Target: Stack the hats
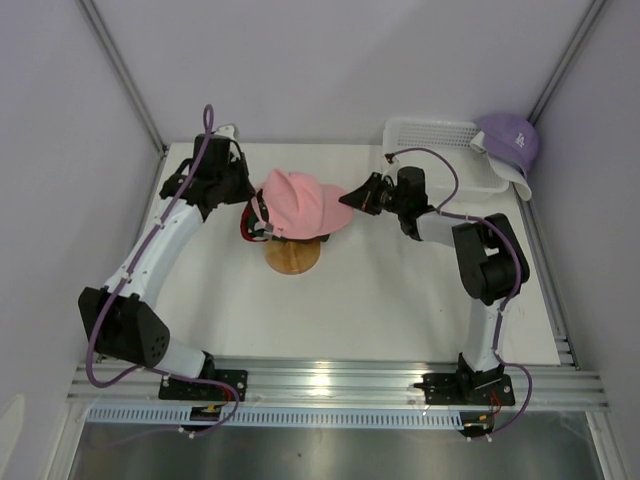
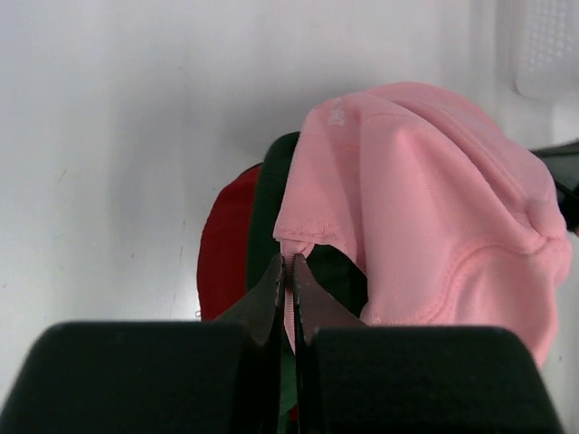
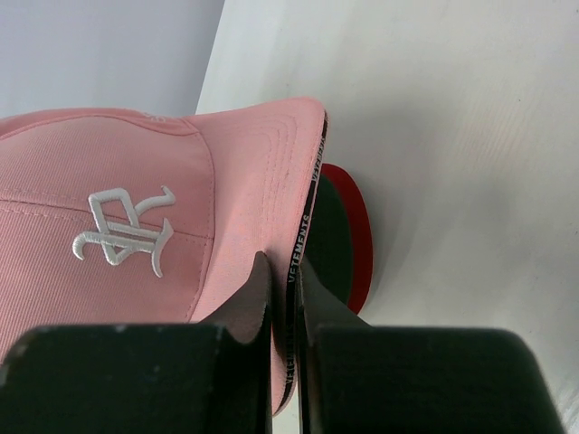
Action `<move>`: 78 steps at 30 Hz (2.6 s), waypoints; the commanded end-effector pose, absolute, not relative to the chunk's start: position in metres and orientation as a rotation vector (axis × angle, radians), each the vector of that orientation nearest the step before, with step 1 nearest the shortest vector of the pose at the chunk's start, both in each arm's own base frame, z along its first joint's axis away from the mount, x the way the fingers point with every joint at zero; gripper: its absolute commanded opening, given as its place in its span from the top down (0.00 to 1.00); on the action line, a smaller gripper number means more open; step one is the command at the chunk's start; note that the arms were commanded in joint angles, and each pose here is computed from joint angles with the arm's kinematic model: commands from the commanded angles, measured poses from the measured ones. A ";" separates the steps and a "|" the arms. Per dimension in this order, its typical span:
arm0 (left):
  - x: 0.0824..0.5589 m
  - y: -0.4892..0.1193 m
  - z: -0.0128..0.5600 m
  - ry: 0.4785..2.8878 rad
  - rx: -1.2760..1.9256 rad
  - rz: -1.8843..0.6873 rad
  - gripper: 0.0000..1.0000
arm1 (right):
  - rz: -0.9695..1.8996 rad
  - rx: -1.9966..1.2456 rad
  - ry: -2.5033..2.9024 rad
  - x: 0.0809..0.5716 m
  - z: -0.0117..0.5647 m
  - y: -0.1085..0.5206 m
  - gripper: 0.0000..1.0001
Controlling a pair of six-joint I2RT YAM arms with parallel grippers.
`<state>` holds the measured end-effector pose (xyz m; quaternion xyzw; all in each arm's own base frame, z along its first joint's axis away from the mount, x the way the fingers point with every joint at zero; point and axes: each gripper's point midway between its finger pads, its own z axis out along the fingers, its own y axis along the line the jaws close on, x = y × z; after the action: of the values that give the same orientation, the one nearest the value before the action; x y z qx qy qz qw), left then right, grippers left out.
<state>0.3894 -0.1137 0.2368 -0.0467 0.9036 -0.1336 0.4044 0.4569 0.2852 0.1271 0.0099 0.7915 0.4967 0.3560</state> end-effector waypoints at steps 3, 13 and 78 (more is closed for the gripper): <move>0.372 -0.051 0.223 2.256 -0.409 -0.035 0.99 | 1.017 0.092 2.126 0.465 0.081 0.255 1.00; 0.333 -0.052 0.147 2.373 -0.541 -0.138 0.99 | 1.020 0.085 2.151 0.463 0.072 0.258 1.00; 0.310 -0.106 0.169 2.245 -0.487 -0.375 0.99 | 1.079 -0.024 2.011 0.443 0.124 0.295 1.00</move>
<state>0.3143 -0.1152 0.1963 -0.1802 0.8722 -0.1887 0.4137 0.4464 0.2999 0.1472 0.0043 0.7804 0.4797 0.4010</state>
